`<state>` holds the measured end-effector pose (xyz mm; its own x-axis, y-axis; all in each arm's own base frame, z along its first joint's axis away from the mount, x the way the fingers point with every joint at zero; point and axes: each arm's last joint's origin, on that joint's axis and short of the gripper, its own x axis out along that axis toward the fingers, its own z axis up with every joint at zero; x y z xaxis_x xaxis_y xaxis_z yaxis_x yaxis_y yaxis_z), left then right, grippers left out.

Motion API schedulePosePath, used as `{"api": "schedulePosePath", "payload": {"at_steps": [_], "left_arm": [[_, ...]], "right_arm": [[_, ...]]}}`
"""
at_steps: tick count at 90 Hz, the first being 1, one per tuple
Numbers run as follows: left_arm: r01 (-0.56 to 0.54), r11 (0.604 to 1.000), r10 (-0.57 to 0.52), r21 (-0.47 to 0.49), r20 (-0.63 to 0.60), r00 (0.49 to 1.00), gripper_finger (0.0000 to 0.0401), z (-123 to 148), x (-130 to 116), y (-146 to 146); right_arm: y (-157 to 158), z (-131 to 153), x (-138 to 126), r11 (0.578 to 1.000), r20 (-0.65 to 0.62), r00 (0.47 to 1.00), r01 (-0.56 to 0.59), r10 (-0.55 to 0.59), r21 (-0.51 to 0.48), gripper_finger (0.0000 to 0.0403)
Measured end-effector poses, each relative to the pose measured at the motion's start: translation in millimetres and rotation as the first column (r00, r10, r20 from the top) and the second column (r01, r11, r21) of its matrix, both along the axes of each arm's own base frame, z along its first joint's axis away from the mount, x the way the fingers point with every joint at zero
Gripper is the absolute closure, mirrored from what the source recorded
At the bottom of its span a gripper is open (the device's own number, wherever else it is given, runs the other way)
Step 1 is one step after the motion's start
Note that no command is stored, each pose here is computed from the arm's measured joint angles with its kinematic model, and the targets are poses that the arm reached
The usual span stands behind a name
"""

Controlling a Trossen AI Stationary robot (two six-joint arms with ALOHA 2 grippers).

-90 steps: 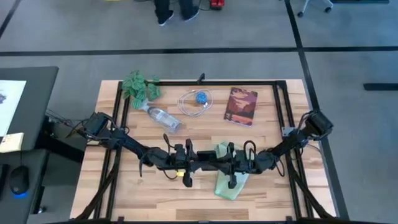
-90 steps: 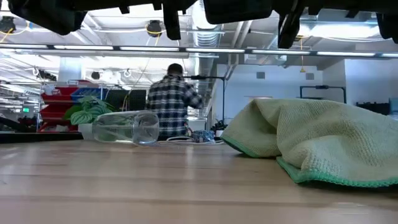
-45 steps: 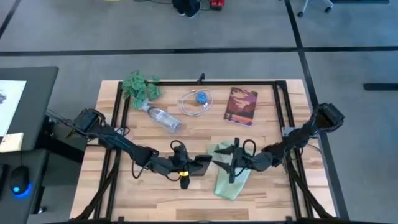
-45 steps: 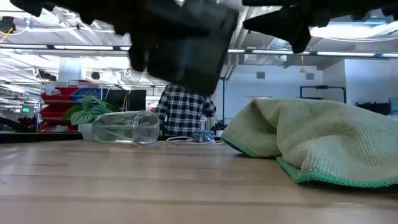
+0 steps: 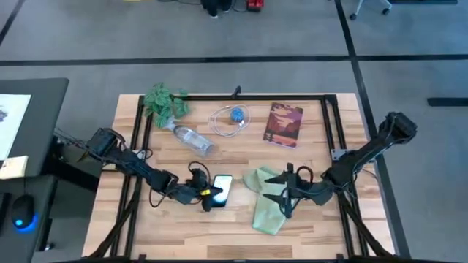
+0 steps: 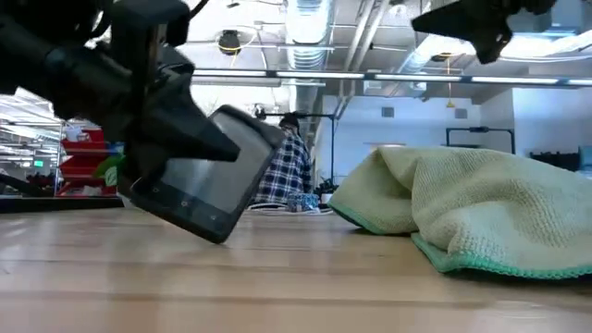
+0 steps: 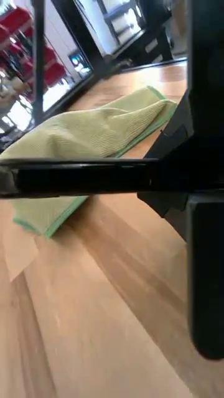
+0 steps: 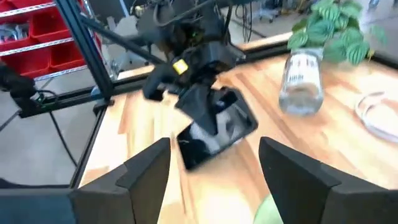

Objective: Apply microfiber cloth
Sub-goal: Wipe the back and front of the black cellphone with the green microfiber cloth

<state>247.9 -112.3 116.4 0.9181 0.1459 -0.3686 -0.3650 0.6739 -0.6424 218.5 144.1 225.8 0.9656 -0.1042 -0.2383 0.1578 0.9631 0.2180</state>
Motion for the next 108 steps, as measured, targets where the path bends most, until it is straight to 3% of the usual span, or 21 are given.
{"api": "schedulePosePath", "payload": {"at_steps": [16,42,54,108], "left_arm": [[0.005,1.0,-0.006,0.006,0.082,0.997,0.0365,-9,-22,15],[0.041,0.998,-0.036,-0.04,0.129,0.991,0.0219,-22,-61,34],[0.108,0.99,-0.099,-0.087,0.103,0.99,0.0177,-26,-68,33],[0.114,0.977,-0.099,-0.182,0.088,0.991,0.0168,-29,-92,42]], "right_arm": [[0,0,-4,1.0,-0.015,1.0,-0.003,0.003,0.017,0.0182],[-2,0,-2,1.0,-0.017,1.0,0.005,-0.005,0.024,0.0182],[-3,0,-2,1.0,-0.017,1.0,0.011,-0.011,0.024,0.0182],[-3,-3,-2,0.999,-0.05,0.998,-0.029,0.031,0.038,0.0182]]}}
